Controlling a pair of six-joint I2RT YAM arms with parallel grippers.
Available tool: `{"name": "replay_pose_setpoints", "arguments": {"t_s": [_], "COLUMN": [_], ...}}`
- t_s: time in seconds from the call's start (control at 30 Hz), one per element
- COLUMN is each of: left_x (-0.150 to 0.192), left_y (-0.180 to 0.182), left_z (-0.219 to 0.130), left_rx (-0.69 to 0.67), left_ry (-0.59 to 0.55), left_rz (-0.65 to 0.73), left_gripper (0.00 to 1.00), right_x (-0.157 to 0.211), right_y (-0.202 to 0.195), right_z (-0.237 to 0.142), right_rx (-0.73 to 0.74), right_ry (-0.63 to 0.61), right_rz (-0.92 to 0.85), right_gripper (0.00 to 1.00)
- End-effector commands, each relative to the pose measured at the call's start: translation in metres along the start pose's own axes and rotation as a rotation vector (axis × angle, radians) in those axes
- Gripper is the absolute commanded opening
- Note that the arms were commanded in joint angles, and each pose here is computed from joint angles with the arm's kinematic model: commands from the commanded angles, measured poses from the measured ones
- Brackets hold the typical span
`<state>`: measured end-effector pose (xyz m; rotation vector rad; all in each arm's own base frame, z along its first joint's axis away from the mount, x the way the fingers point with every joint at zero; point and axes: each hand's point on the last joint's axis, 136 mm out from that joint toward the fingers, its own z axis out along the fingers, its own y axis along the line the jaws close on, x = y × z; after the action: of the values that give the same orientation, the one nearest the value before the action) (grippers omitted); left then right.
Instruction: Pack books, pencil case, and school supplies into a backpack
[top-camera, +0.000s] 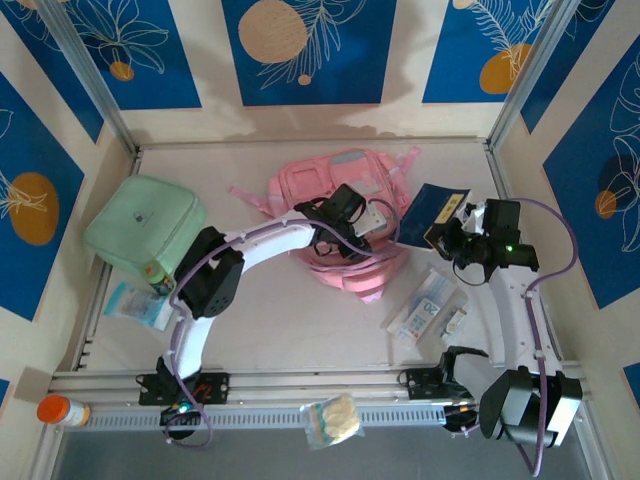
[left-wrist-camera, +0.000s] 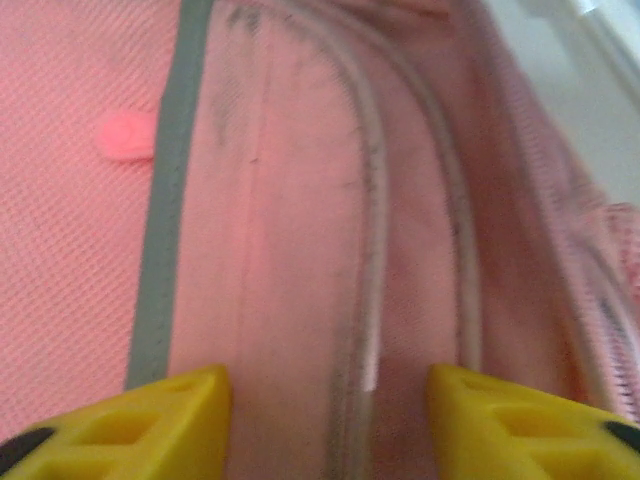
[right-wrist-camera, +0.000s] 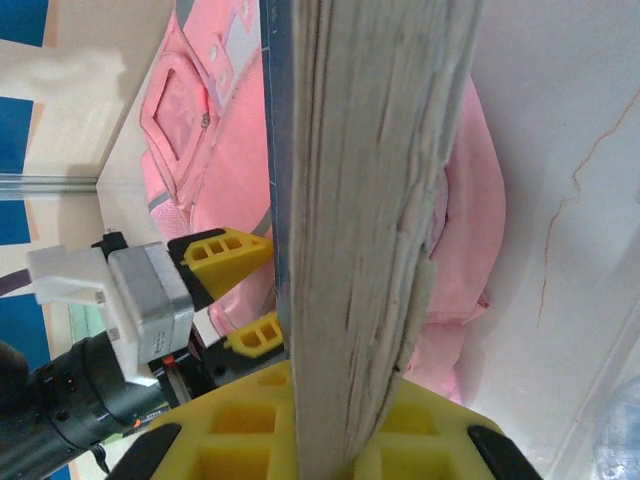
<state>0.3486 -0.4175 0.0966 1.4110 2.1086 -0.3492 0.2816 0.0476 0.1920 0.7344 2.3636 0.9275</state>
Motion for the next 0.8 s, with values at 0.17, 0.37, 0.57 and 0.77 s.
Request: {"name": "replay_pose_setpoints", "arguments": {"t_s": [0.17, 0.37, 0.57, 0.77], "left_x": [-0.004, -0.008, 0.002, 0.024], "left_y": [0.031, 0.038, 0.051, 0.054], "left_z": [-0.01, -0.027, -0.071, -0.122], "left_rx": [-0.166, -0.2, -0.222, -0.294], "left_ry": [0.011, 0.003, -0.026, -0.067], "left_rz": [0.008, -0.022, -0.208, -0.311], "left_gripper": [0.09, 0.0, 0.0, 0.0], "right_x": [0.001, 0.0, 0.005, 0.008], "right_y": [0.008, 0.011, 0.021, 0.028], "right_z": [-0.007, -0.011, -0.011, -0.014], "right_rx": [-0.044, -0.046, -0.088, -0.083], "right_ry": [-0.008, -0.005, 0.021, 0.059], "right_rz": [-0.047, -0.057, -0.074, -0.094], "right_gripper": [0.0, 0.0, 0.0, 0.0]}}
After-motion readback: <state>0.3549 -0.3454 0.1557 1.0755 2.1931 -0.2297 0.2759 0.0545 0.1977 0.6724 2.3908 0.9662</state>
